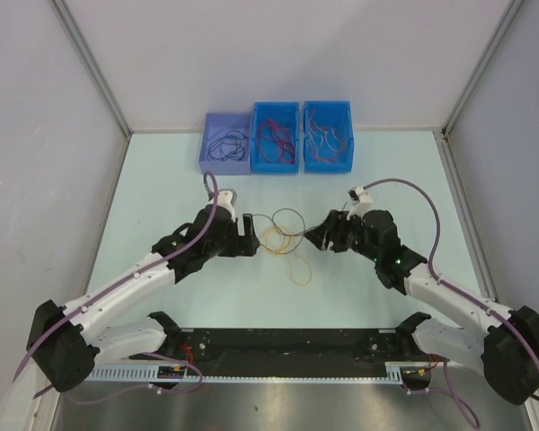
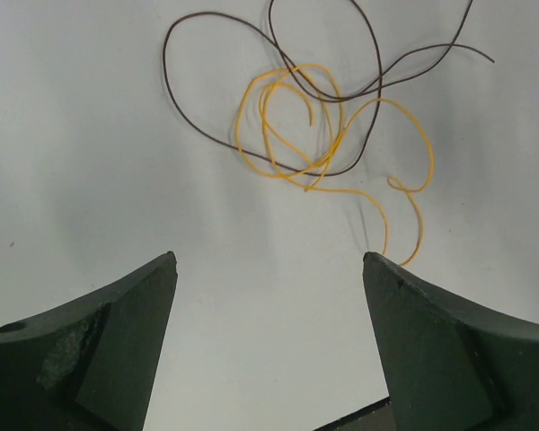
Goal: Untangle the cables
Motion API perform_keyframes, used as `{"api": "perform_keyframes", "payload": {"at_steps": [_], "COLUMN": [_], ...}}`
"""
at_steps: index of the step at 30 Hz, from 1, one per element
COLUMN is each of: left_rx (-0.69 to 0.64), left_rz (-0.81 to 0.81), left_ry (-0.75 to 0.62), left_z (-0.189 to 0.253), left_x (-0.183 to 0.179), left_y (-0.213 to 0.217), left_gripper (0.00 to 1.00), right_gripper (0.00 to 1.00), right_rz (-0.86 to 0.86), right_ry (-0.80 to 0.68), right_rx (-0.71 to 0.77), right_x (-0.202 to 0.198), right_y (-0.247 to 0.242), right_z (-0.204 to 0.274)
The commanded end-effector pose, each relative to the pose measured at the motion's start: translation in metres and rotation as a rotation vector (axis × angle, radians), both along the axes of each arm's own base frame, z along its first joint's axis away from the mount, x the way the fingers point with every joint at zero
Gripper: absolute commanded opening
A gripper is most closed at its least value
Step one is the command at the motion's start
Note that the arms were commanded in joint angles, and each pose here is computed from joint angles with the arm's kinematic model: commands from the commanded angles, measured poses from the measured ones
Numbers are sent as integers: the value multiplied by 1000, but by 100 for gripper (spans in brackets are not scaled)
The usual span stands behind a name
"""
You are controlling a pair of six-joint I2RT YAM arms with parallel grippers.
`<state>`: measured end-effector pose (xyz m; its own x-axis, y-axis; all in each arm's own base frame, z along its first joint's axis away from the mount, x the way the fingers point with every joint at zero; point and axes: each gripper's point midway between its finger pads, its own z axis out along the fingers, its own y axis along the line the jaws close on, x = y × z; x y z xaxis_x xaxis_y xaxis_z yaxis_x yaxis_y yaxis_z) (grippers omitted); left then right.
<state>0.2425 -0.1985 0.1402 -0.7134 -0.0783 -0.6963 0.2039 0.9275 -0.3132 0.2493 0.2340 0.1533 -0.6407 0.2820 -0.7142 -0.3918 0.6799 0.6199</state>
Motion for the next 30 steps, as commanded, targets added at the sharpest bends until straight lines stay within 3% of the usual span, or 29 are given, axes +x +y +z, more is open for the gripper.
{"api": "perform_keyframes", "payload": {"at_steps": [1,7,14,20,30], "left_rx": [-25,37,66,25,33], "left_rz": [22,16,42,16,-1], "left_ry": [-13,-13,-119,-189,-178], "left_z": [4,22,51,61,57], "left_x": [-13,-38,-47,-47,-47], "left_y": [12,41,69,67,64], "left_gripper": [90,93,99,100,100], "right_gripper": [68,68,69,73,71], "right_rz": [-18,7,63,150,185], "right_ry": [-36,28,89,155,196], "right_rx": [-158,-295,-428,-521,-652], "right_x": [17,31,32,19,9], "right_y": [7,28,49,63,72], "right_z": [4,-11,-34,-62,-91]}}
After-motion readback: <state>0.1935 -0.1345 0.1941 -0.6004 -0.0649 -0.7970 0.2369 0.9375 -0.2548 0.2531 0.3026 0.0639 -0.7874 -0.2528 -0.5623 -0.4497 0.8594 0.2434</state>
